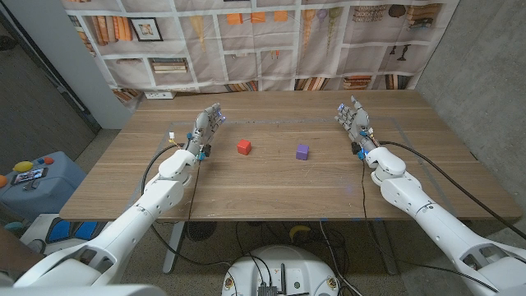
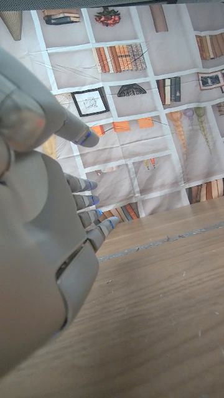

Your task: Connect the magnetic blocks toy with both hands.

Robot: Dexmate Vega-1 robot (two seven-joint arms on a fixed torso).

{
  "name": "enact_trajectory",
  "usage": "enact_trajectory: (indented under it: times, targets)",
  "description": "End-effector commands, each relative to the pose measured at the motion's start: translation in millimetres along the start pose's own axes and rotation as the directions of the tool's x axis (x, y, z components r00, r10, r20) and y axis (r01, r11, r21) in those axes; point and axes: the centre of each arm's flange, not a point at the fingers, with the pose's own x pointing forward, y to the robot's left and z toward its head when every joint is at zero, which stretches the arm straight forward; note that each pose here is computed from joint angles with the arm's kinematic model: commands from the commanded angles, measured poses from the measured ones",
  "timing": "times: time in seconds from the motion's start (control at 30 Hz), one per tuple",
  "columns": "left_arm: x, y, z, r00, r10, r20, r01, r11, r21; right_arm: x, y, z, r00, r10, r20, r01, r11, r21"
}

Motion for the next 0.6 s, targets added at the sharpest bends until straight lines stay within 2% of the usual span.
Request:
enact_trajectory:
  times: [0.03, 0.6]
  targets:
    - [-4.0, 6.0, 9.8, 1.000, -0.011, 0.000, 0.011, 1.000, 0.015, -3.6, 5.9, 4.4, 1.000, -0.009, 0.012, 0.009, 1.000, -0.015]
    - [-14.0, 15.7, 35.4, 0.996, -0.086, -0.036, 0.089, 0.989, 0.118, -6.0, 9.8, 3.9, 1.000, 0.011, 0.001, -0.011, 1.000, -0.023]
